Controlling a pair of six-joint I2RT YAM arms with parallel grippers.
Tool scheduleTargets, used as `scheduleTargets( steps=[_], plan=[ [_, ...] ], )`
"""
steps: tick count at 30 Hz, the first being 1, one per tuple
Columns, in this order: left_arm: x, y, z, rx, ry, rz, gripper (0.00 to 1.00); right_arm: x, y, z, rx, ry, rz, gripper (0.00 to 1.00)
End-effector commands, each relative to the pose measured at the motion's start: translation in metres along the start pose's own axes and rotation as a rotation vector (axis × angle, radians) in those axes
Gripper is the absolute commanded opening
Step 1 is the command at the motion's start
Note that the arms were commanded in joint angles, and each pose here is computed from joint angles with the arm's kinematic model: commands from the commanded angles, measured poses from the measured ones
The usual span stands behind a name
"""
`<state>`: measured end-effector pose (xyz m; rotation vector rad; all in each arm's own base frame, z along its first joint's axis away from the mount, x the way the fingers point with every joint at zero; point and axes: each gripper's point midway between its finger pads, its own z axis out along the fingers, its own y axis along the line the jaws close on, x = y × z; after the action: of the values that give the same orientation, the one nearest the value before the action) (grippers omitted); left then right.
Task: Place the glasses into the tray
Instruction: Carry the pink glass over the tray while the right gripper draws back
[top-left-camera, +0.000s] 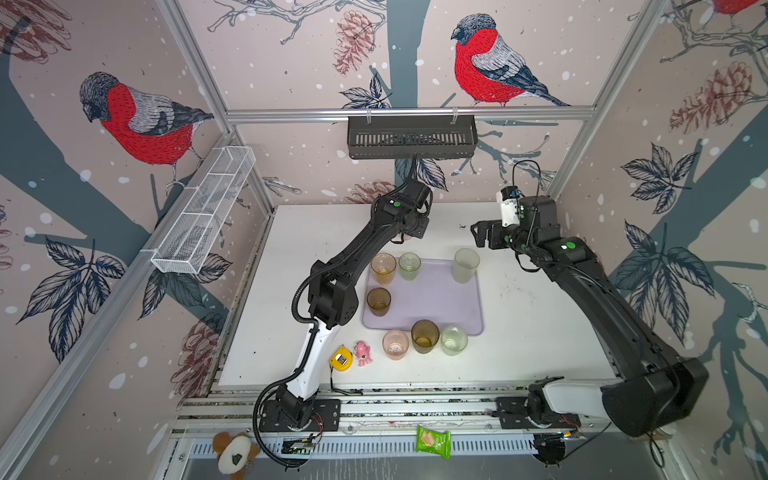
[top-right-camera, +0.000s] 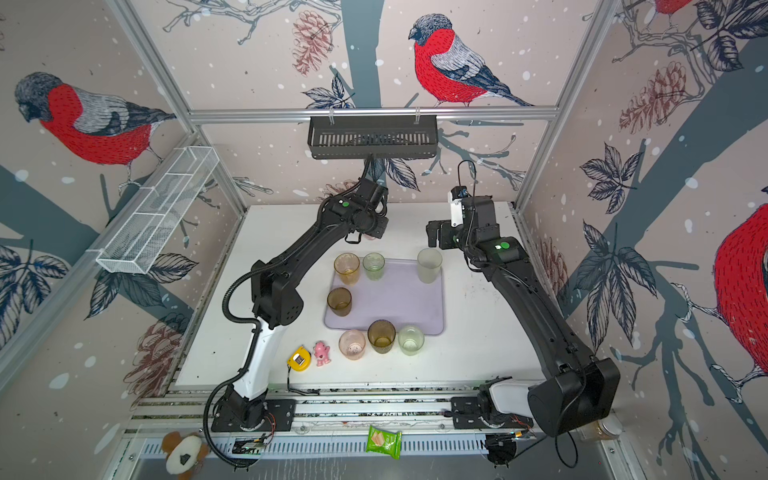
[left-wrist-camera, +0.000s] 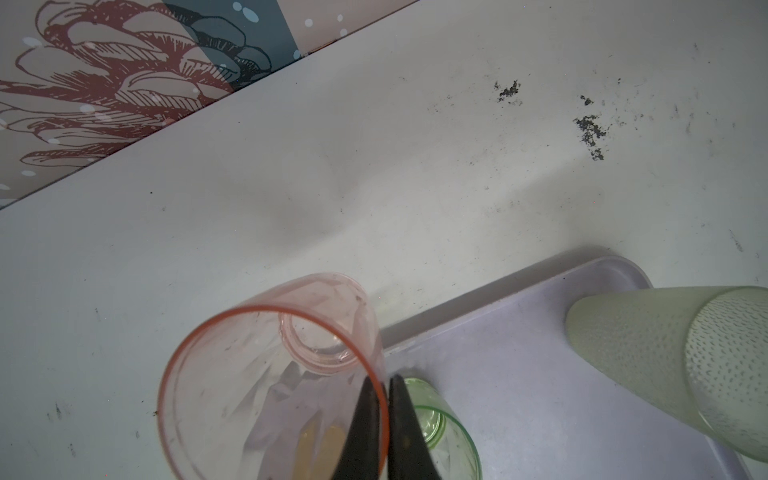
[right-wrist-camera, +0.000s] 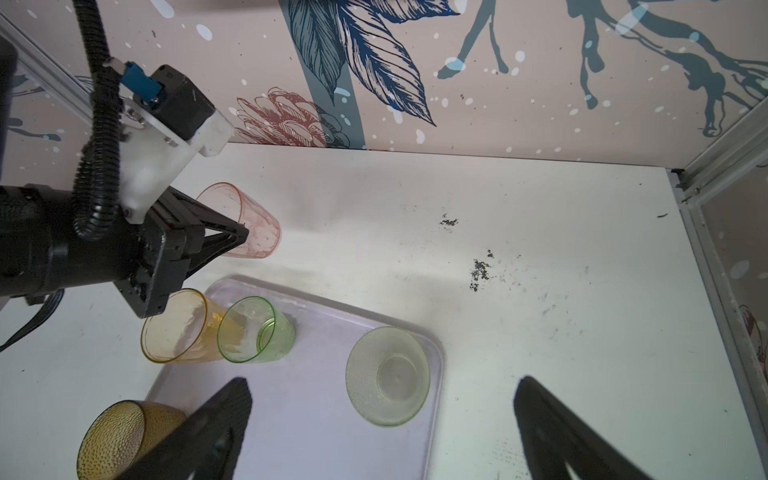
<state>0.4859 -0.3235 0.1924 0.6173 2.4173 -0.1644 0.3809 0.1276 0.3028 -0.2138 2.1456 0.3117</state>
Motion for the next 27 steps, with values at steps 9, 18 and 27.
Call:
scheduleTargets(
  steps=[9,18,27],
  plan=[
    [-0.009,-0.041,-0.019,0.12,-0.056,0.148,0.0,-0.015,-0.014,-0.014,0.072,-0.064,0.015,1.0],
    [0.0,-0.075,-0.019,0.2,-0.047,0.215,0.0,-0.023,-0.024,-0.031,0.129,-0.12,0.026,1.0],
    [0.015,-0.097,-0.017,0.241,-0.02,0.262,0.0,-0.024,-0.033,-0.036,0.154,-0.135,0.041,1.0]
  ],
)
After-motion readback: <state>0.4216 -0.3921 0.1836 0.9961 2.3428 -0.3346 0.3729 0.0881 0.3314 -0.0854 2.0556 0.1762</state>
